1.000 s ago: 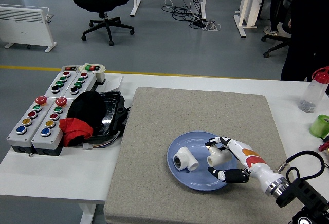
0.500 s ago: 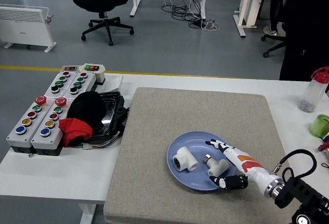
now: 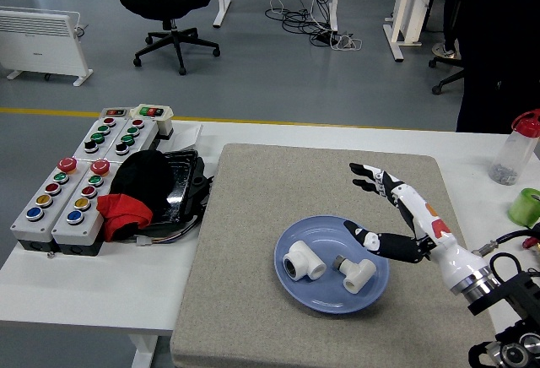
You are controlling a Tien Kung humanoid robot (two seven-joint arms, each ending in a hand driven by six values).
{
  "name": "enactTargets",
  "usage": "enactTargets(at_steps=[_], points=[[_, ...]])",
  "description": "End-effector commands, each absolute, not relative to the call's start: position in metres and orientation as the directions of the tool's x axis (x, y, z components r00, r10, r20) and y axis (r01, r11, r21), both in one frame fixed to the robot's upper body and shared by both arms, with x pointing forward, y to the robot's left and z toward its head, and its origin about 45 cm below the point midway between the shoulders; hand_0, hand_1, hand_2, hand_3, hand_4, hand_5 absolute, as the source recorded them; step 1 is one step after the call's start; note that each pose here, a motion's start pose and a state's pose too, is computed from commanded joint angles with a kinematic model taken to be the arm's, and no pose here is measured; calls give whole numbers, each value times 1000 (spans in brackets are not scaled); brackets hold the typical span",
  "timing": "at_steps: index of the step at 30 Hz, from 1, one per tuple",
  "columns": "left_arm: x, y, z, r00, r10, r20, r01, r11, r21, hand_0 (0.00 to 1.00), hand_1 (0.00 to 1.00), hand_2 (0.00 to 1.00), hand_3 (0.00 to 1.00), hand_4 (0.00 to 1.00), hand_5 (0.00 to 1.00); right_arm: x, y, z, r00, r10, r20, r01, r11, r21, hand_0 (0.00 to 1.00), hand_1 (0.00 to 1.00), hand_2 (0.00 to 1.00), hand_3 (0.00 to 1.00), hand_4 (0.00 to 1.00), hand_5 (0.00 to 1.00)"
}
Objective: Pick pipe place plate twice
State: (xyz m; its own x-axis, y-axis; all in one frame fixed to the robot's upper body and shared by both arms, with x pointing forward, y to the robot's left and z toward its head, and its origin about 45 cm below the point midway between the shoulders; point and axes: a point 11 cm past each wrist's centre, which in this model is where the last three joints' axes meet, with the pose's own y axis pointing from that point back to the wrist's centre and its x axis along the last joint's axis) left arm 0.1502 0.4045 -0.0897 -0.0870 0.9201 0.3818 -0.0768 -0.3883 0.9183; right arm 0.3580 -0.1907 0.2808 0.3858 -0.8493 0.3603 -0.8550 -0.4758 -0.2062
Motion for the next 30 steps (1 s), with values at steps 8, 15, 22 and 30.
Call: enactTargets(at_steps=[8,15,22,30], points=[[149,405,-90,-89,920,381,-74,-388,919,716,739,704,648,395,998,348,-173,323,574,-815,78,-785,-575,-231,618,626,639,703,472,432],[152,405,-89,-95,920,380,-79,-388,918,716,739,704,647,396,998,329,-146,360,750,-649,-127,-652,-693,-309,729,704,720,741,500,521],[155,405,-88,-97,921,379,-86,-387,918,716,739,704,648,395,998,324,-126,392,844,-443,-301,-534,-742,-405,824,763,784,847,544,571],[157,405,-87,-98,921,378,-89,-386,918,716,739,704,647,395,998,320,-107,442,871,-167,-462,-430,-713,-554,830,769,782,866,538,586]])
